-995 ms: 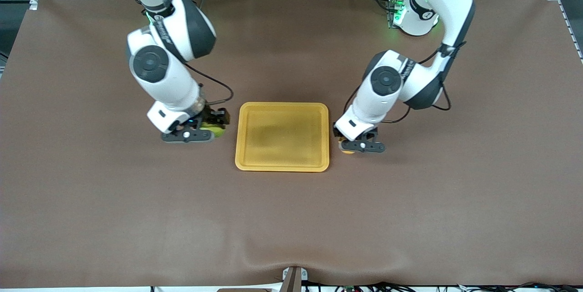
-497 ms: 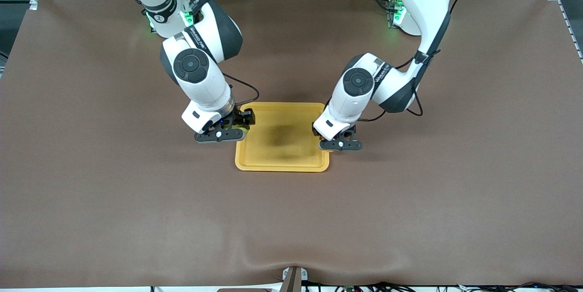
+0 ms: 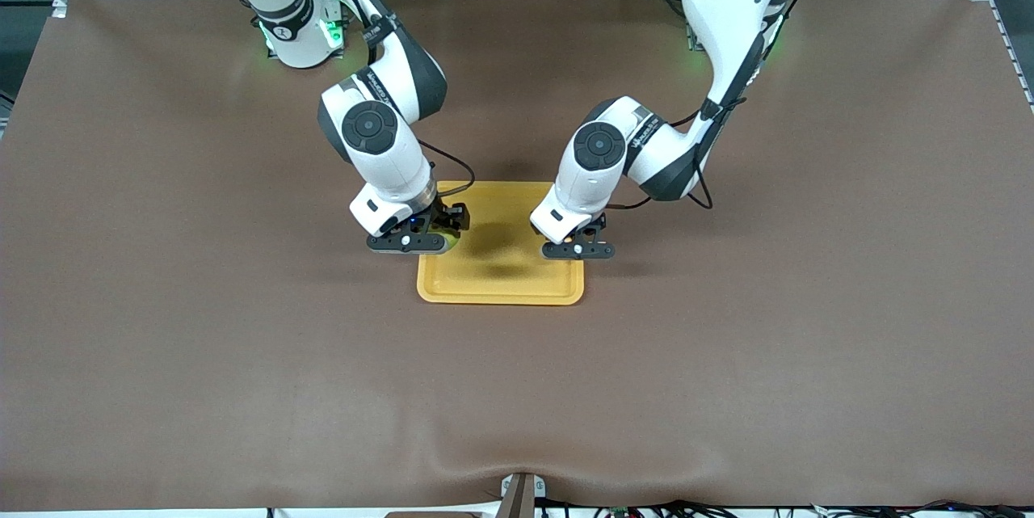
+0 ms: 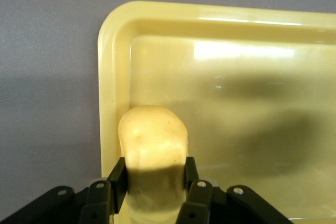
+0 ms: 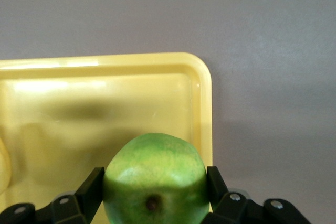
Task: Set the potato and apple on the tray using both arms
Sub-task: 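Lift and carry the potato and apple over the yellow tray with both grippers, then lower the potato onto the tray and open the left gripper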
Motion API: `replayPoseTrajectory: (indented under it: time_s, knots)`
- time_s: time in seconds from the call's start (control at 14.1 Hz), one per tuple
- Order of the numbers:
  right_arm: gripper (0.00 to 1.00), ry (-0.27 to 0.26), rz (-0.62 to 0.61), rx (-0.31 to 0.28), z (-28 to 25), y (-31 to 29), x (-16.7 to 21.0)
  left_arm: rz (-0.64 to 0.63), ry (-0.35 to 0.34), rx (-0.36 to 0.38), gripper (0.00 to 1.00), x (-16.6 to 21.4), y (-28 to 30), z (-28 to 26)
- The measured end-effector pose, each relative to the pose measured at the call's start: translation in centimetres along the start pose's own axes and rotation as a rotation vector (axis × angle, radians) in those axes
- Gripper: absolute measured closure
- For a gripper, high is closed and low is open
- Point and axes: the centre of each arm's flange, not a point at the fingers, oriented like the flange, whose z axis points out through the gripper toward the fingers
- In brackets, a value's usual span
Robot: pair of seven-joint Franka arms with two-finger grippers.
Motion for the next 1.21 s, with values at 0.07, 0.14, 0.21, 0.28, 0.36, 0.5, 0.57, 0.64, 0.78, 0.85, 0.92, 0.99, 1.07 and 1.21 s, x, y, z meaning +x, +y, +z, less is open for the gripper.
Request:
replayPoseTrajectory:
  time_s: [0.07, 0.14, 0.21, 0.28, 0.36, 0.5, 0.57, 0.64, 0.78, 0.85, 0.92, 0.99, 1.07, 1.21]
  knots:
    - [0.16, 0.001, 0.001, 0.0, 0.8, 0.2, -0.3, 0.008, 0.002, 0.009, 0.53, 0.0, -0.1, 0.3]
    - [0.16, 0.001, 0.003, 0.0, 1.6, 0.3, -0.5, 0.017, 0.003, 0.02, 0.53, 0.0, -0.2, 0.7]
    - [0.16, 0.001, 0.012, 0.0, 2.4, 0.3, -0.8, 0.022, 0.001, 0.025, 0.53, 0.0, -0.3, 1.1]
    - [0.16, 0.004, 0.026, 0.003, 3.1, -0.1, -1.2, 0.023, -0.002, 0.027, 0.53, 0.0, -0.2, 1.5]
    - [0.16, 0.007, 0.041, 0.007, 3.9, -0.8, -1.7, 0.023, -0.006, 0.029, 0.53, -0.1, -0.2, 1.8]
    - [0.16, 0.007, 0.052, 0.01, 5.2, -2.1, -2.8, 0.028, -0.013, 0.032, 0.53, -0.3, 0.0, 2.5]
    - [0.16, 0.004, 0.053, 0.009, 5.7, -2.4, -3.2, 0.029, -0.015, 0.034, 0.53, -0.4, 0.1, 2.8]
    - [0.16, 0.001, 0.053, 0.006, 6.0, -2.4, -3.3, 0.029, -0.015, 0.034, 0.48, -0.3, 0.1, 2.8]
    - [0.16, -0.004, 0.057, -0.001, 6.5, -2.1, -3.3, 0.026, -0.008, 0.035, 0.25, 0.1, -0.1, 2.6]
    - [0.16, -0.006, 0.058, -0.003, 6.6, -2.0, -3.2, 0.024, 0.0, 0.03, 0.14, 0.4, 0.0, 2.3]
    - [0.16, -0.007, 0.058, -0.005, 6.8, -2.0, -3.3, 0.02, 0.011, 0.024, 0.05, 0.9, 0.0, 1.8]
    - [0.16, -0.01, 0.059, -0.008, 7.0, -1.9, -3.3, 0.013, 0.023, 0.017, 0.0, 1.6, 0.0, 1.1]
    - [0.16, -0.013, 0.059, -0.011, 7.2, -1.8, -3.4, 0.004, 0.031, 0.015, 0.0, 2.2, -0.3, 0.4]
    - [0.16, -0.022, 0.06, -0.019, 7.9, -1.6, -3.6, -0.023, 0.031, 0.029, 0.0, 3.8, -1.4, -1.9]
